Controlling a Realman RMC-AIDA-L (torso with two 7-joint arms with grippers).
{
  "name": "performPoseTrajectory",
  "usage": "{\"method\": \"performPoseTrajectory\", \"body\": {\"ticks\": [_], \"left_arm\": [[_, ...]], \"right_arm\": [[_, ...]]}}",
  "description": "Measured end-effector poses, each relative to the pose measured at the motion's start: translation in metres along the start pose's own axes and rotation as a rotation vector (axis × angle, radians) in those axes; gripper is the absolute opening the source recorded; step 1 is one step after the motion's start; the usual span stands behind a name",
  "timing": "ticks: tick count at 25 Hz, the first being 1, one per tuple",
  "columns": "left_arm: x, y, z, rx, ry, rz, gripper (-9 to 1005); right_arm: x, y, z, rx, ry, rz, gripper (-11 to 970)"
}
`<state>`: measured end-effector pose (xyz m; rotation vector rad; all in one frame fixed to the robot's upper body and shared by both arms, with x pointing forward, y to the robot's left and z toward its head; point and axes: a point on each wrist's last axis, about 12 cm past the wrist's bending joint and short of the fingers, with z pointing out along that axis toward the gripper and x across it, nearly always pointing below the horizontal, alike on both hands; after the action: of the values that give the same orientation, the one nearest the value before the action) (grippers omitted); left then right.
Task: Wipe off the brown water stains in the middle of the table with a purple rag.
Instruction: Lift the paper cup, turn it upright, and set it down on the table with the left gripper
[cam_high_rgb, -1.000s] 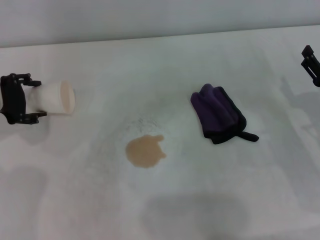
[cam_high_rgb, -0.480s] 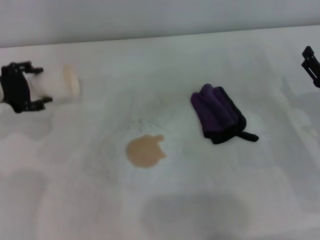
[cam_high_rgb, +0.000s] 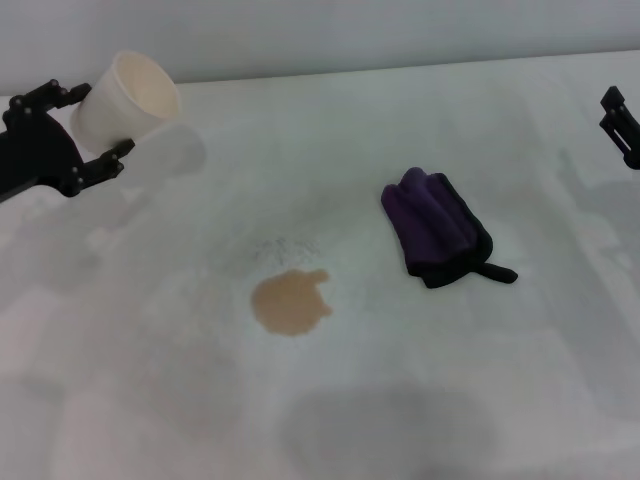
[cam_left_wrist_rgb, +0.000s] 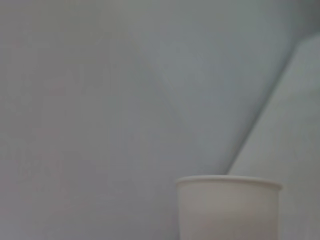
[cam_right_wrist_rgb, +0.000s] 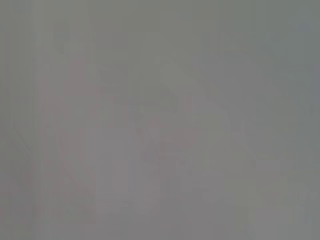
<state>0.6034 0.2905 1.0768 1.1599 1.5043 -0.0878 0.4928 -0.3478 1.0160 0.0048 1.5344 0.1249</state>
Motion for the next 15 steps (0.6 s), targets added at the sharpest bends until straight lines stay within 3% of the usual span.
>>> {"method": "performPoseTrajectory", "body": {"ticks": [10, 15], "left_arm": [[0.003, -0.056, -0.002, -0.117, -0.177, -0.234, 755], [0.004, -0.081, -0.004, -0.222, -0.229, -0.424, 755]], "right_arm": [[-0.004, 0.000, 0.006, -0.005, -0.017, -0.009, 868], [-0.006, 0.001, 0.010, -0.008, -0.027, -0.009, 868]]}}
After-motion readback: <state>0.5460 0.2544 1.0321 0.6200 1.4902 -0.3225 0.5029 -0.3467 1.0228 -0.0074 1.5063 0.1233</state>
